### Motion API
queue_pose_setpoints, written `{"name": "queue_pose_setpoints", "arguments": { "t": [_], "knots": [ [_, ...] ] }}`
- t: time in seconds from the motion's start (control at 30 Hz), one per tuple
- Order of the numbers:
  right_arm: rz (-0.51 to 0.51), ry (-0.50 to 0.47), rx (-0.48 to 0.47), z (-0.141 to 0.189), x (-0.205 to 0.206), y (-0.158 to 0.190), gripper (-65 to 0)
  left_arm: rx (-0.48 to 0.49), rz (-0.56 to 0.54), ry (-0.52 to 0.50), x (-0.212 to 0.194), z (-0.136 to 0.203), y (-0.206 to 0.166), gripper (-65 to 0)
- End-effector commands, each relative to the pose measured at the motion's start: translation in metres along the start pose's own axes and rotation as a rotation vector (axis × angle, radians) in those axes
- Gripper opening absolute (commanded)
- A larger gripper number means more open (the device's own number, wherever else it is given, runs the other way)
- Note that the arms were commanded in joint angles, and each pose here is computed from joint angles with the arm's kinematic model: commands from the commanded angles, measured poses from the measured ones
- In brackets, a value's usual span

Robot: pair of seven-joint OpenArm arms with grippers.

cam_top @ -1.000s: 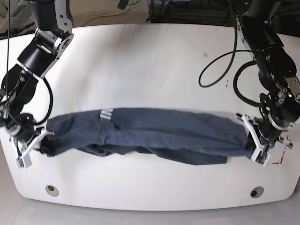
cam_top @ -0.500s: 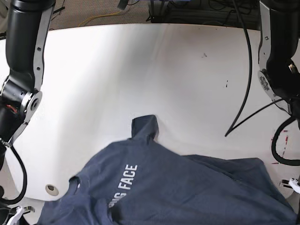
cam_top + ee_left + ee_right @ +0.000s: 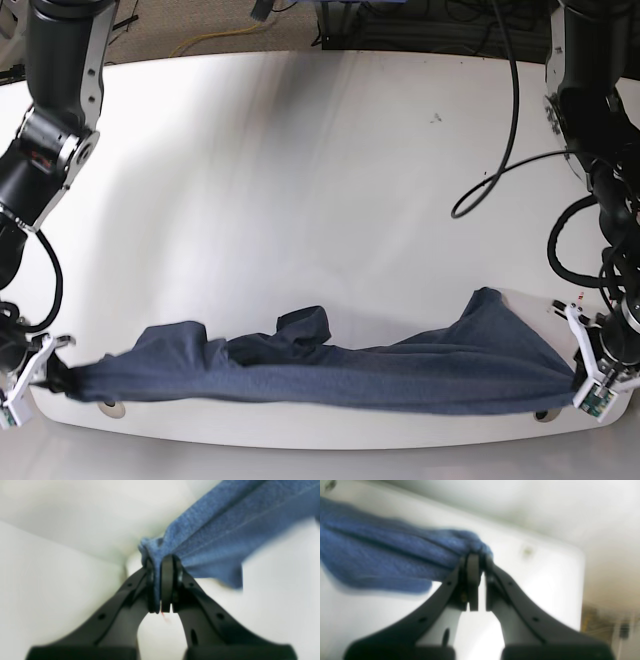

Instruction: Fold the T-shirt properly

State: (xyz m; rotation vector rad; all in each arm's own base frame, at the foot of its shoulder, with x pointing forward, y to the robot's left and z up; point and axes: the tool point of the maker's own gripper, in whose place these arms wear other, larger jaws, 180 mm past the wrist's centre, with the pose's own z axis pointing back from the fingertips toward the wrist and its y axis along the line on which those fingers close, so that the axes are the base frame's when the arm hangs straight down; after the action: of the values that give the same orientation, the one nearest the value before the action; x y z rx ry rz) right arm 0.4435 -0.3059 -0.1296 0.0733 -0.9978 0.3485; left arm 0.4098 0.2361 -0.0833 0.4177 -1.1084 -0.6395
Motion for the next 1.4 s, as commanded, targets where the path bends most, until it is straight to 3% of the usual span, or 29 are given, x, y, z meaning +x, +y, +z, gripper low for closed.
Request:
{"name": "queue_pose_setpoints", "arguments": {
  "t": [0.0, 0.13, 0.4, 0.63, 0.9, 0.97, 1.13, 1.23, 1.37],
  "knots": [
    [0.012, -0.071, -0.032, 0.019, 0.003, -0.005, -65.0, -0.065, -0.030, -0.010, -0.006, -0.001, -0.023, -65.0],
    [-0.081, 0.002, -0.001, 0.013, -0.065, 0.008, -65.0, -0.257, -0.015, 0.049, -0.045, -0.005, -0.084, -65.0],
    [-0.245, 0.190, 0.003, 0.024, -0.190, 0.033, -65.0, -0.477, 0.019, 0.264, -0.137, 0.016, -0.170, -65.0],
    [-0.392, 0.300, -0.019, 0.048, -0.268, 0.048, -65.0, -0.582, 0.042, 0.411, -0.192, 0.047, -0.212, -65.0],
    [-0.481, 0.369, -0.004, 0.059, -0.313, 0.074, -65.0, -0.600, 0.061, 0.553, -0.238, 0.076, -0.225, -65.0],
    [-0.493, 0.374, 0.003, 0.059, -0.317, 0.079, -59.3, -0.613, 0.069, 0.551, -0.241, 0.079, -0.229, -65.0],
    [-0.534, 0.359, -0.011, 0.062, -0.321, 0.079, -27.3, -0.579, 0.040, 0.584, -0.252, 0.081, -0.227, -65.0],
    [-0.607, 0.298, -0.062, 0.074, -0.322, 0.065, -14.7, -0.557, 0.025, 0.598, -0.255, 0.080, -0.222, -65.0],
    [-0.718, 0.243, -0.005, 0.060, -0.325, 0.060, -15.2, -0.549, 0.026, 0.581, -0.253, 0.078, -0.221, -65.0]
  ]
}}
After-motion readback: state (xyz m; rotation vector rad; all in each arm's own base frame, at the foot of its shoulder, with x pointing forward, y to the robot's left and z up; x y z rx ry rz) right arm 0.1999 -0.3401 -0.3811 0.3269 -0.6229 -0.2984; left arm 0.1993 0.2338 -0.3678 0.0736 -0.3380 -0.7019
